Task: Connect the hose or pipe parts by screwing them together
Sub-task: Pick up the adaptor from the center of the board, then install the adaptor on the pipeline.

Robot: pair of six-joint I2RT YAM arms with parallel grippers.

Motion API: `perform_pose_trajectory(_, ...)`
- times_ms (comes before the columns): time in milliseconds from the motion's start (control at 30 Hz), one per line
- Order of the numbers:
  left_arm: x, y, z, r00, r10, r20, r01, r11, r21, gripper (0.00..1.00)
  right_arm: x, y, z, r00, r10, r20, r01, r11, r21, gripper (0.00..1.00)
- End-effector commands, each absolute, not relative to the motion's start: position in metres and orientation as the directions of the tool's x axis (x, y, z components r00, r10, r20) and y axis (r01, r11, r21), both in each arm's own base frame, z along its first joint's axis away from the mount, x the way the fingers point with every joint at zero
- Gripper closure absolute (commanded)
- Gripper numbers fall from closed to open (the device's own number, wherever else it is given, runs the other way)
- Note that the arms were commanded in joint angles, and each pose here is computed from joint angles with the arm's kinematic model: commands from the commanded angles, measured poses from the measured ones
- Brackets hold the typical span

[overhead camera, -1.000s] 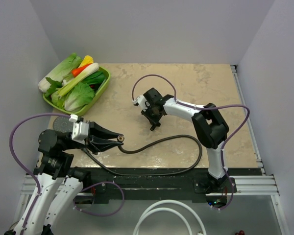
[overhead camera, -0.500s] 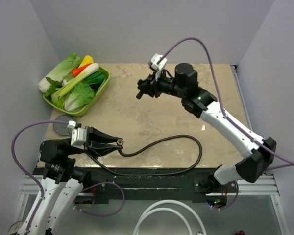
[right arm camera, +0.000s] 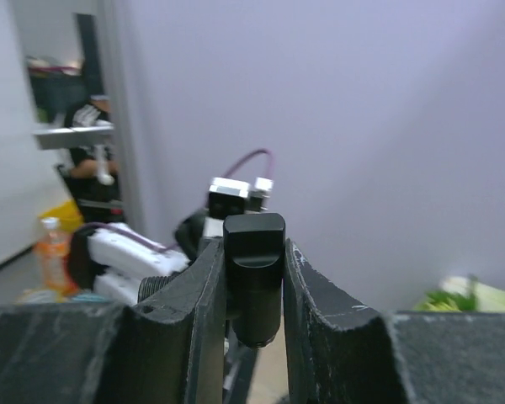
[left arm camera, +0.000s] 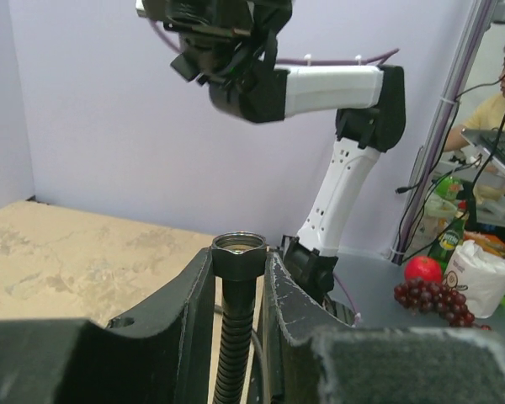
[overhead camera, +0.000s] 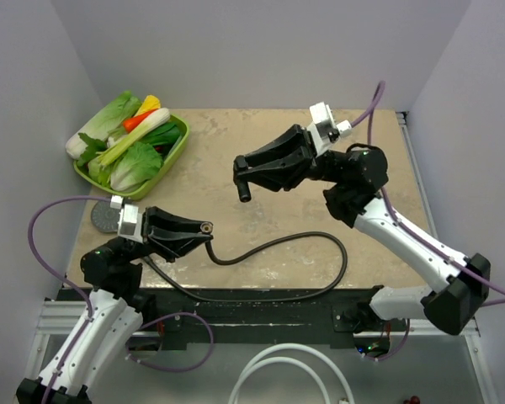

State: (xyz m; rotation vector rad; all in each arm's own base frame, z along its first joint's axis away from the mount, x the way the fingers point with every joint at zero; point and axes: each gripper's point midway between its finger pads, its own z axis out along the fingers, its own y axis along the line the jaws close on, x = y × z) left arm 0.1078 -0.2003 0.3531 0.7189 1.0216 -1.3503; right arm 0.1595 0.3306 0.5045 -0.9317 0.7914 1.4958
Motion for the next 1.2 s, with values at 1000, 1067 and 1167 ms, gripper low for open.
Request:
perform_pose_trajectory(1000,0.053,-0.179,0.436,0.062,-0.623,-0.779,0.998,0.036,0.051,1.00,0.029,0.355,0.520,-0.267,0.532,-0.804,-0.646,-0.717,-0.260,1.00)
perform_pose_trajectory(1067,0.054,-0.179,0.436,0.061,-0.624,-0.779,0.998,0.037,0.048,1.00,0.029,0.355,0.518,-0.265,0.531,-0.805,-0.647,-0.717,-0.260,1.00)
perform_pose_trajectory(1167,0.058,-0.179,0.437,0.055,-0.628,-0.776,0.998,0.043,0.036,1.00,0.030,0.358,0.514,-0.257,0.538,-0.803,-0.655,-0.708,-0.265,1.00)
